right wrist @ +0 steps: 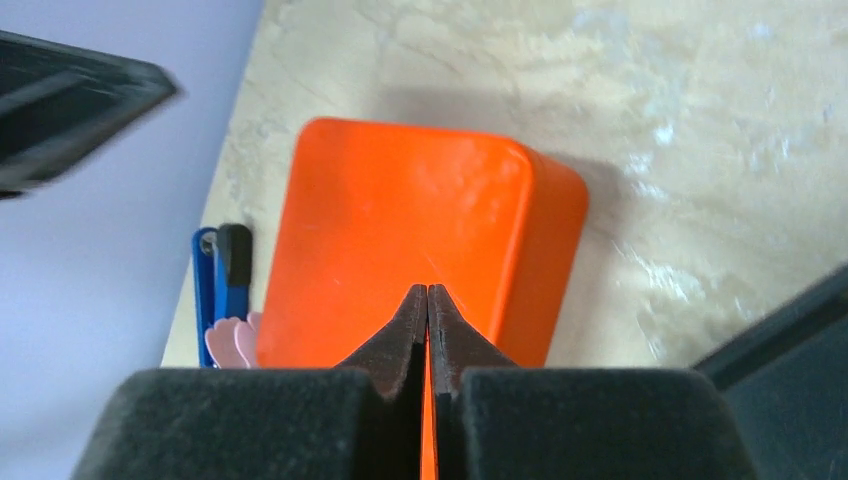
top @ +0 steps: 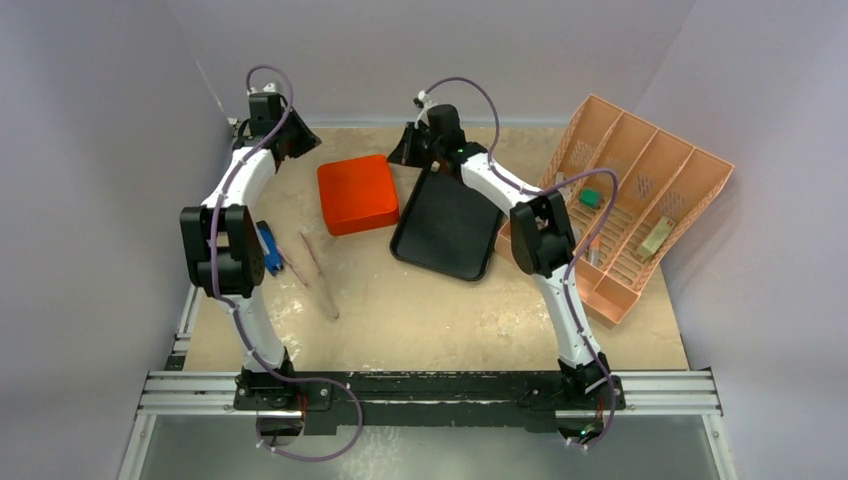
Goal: Pack the chocolate
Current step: Reset both arms
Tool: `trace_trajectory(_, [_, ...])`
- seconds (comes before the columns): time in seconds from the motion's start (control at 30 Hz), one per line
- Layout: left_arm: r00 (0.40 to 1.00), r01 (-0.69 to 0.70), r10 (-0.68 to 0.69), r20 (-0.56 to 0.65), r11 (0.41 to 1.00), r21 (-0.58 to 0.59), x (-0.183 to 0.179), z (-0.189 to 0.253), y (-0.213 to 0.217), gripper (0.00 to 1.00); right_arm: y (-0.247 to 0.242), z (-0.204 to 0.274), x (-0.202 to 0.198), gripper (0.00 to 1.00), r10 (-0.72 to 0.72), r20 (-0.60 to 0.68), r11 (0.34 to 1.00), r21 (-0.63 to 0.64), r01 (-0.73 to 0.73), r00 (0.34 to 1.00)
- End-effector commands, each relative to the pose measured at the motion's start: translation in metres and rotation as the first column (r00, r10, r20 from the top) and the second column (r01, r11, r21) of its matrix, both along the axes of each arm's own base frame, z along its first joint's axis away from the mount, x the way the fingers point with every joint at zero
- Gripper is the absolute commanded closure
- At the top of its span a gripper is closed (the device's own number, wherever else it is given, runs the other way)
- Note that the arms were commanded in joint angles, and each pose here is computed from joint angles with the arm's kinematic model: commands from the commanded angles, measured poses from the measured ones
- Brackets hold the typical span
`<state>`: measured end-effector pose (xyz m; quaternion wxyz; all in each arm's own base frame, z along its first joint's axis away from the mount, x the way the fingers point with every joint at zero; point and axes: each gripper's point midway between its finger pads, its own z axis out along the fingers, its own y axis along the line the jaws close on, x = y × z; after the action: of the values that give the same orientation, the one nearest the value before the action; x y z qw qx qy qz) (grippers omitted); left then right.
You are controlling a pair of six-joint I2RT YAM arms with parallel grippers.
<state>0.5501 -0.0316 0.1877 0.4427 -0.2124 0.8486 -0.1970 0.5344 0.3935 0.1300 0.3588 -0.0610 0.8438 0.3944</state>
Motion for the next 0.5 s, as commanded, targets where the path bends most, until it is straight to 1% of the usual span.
trace_trajectory(0.0, [1.000,-0.020,0.020,0.007,1.000,-0.008,0.020,-0.022,0.006,0.93,0.021,0.036,0.025,1.00,0.044,0.151,0.993,0.105,-0.060,0.988])
trace_trajectory(0.07, [0.998,-0.036,0.036,-0.060,0.999,0.009,0.019,-0.059,0.010,0.94,0.028,0.020,0.029,1.00,0.056,0.106,0.990,0.124,-0.069,0.993])
trace_trajectory(0.13, [0.986,-0.043,0.047,-0.157,0.999,0.032,0.011,-0.107,0.014,0.95,0.030,-0.001,0.032,1.00,0.050,0.057,0.991,0.118,-0.056,0.997])
trace_trajectory(0.17, [0.975,-0.042,0.051,-0.215,0.998,0.044,0.004,-0.131,0.016,0.96,0.030,-0.014,0.032,1.00,0.043,0.026,0.993,0.107,-0.046,0.999])
trace_trajectory(0.23, [0.955,-0.011,0.024,-0.297,0.999,0.044,-0.007,-0.159,0.014,0.97,0.025,-0.042,0.026,1.00,0.044,-0.053,0.997,0.065,-0.041,0.998])
trace_trajectory(0.3, [0.952,-0.009,0.024,-0.304,0.999,0.051,-0.011,-0.160,0.015,0.97,0.020,-0.058,0.018,1.00,0.047,-0.091,0.999,0.025,-0.045,0.995])
trace_trajectory(0.37, [0.959,-0.021,0.037,-0.281,0.998,0.059,-0.008,-0.147,0.019,0.96,0.012,-0.062,0.016,1.00,0.029,-0.098,1.000,-0.007,-0.030,0.995])
trace_trajectory(0.47, [0.968,-0.029,0.043,-0.246,0.998,0.062,-0.002,-0.117,0.024,0.94,0.009,-0.045,0.014,1.00,0.029,-0.076,1.000,-0.005,-0.029,0.997])
